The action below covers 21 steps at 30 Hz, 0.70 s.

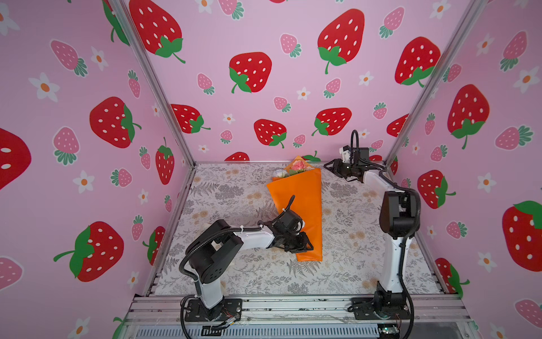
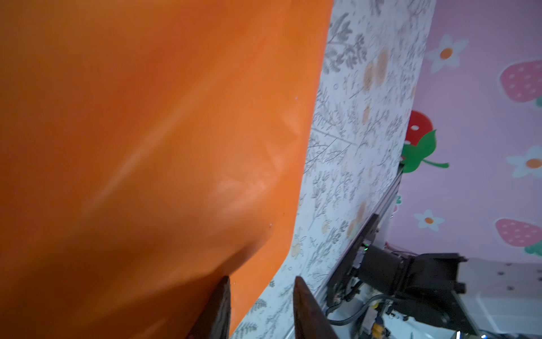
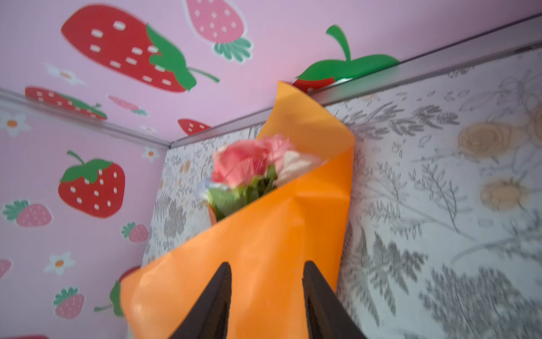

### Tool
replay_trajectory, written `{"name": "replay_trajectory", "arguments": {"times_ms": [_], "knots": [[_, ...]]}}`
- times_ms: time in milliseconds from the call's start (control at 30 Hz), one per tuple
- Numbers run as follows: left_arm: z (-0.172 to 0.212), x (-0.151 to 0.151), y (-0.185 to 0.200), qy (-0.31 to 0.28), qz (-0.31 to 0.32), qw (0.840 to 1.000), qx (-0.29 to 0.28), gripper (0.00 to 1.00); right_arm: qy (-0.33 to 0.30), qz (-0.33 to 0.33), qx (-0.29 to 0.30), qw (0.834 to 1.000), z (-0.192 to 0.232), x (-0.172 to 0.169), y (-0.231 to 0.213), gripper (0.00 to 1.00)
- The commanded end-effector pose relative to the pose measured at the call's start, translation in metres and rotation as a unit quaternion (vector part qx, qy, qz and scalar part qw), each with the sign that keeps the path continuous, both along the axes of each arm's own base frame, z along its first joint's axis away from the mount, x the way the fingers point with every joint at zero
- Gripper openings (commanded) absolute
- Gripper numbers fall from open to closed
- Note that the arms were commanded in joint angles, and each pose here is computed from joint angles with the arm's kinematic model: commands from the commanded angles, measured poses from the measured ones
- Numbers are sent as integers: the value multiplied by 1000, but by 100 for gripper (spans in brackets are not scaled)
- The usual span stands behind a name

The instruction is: Tie the bouquet of fake flowers

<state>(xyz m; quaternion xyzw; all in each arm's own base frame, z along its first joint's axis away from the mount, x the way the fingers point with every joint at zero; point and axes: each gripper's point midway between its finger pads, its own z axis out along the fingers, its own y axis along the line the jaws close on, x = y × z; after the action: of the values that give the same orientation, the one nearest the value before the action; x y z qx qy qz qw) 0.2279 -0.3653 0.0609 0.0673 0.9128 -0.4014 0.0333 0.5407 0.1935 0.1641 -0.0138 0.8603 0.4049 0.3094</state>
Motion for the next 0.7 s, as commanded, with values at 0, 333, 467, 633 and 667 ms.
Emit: {"name": "replay_trajectory", "arguments": {"times_ms": [0, 333, 467, 633, 667], "knots": [[47, 27, 0, -55, 17, 998, -23, 50, 8, 17, -10, 1000, -20, -44, -6, 47], [28, 92, 77, -21, 159, 987, 0, 64, 89, 48, -24, 995, -84, -156, -4, 51], [12, 95, 77, 3, 167, 986, -4, 65, 103, 67, -15, 992, -96, -180, 10, 51], [-8, 96, 88, 17, 196, 980, 17, 65, 125, 88, -4, 988, -110, -199, 25, 51], [-11, 96, 90, 18, 196, 980, 19, 65, 127, 91, -3, 988, -112, -202, 28, 51]]}}
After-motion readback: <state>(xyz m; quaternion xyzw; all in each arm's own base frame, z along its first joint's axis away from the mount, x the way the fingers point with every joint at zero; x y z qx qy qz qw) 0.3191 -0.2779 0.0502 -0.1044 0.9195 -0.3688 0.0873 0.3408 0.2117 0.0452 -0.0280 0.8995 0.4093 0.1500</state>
